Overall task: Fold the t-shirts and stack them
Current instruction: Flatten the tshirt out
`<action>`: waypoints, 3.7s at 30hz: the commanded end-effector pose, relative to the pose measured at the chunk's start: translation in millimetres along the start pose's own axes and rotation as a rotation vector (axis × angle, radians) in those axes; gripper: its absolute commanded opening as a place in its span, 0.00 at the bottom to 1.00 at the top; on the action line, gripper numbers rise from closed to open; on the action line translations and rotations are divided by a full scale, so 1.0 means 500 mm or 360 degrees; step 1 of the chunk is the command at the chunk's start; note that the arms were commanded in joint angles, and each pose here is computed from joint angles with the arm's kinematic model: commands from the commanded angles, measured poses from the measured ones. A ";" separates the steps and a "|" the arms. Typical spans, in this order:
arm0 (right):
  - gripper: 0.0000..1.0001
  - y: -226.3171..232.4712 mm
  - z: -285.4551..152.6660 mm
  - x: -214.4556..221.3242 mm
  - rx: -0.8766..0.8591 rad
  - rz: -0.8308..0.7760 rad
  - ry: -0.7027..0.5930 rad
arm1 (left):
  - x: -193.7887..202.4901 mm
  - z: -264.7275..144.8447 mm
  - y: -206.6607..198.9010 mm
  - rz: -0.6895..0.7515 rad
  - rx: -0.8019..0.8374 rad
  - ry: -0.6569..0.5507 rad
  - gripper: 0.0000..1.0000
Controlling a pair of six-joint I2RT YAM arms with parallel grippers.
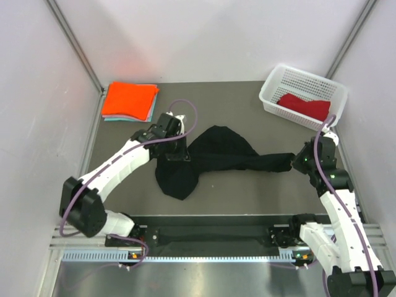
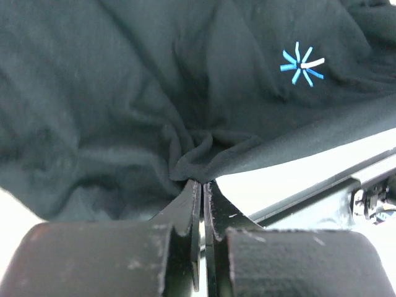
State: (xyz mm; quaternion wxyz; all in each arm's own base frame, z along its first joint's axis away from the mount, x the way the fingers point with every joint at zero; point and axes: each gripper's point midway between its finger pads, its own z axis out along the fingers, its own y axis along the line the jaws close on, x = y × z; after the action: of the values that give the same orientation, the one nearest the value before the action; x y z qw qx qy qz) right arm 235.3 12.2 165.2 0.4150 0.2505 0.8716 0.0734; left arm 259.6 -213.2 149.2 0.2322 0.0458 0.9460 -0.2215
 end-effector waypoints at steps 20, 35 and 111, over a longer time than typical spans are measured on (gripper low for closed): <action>0.00 -0.003 0.119 -0.105 0.0173 0.0094 -0.0098 | -0.122 0.185 -0.052 0.0109 0.0074 0.0149 0.00; 0.37 0.029 0.064 0.087 -0.0207 0.0108 0.0332 | 0.037 0.050 0.063 0.0136 -0.0199 0.0269 0.00; 0.00 0.230 0.047 -0.418 -0.0497 0.0009 -0.0496 | -0.236 -0.173 -0.052 0.0261 -0.0477 -0.0598 0.00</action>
State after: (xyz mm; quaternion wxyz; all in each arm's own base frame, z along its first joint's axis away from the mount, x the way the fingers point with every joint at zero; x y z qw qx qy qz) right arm 423.4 26.7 177.0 0.4220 0.2359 0.8505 0.2071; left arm 304.7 -231.0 167.1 0.2929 0.0472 0.9493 -0.1037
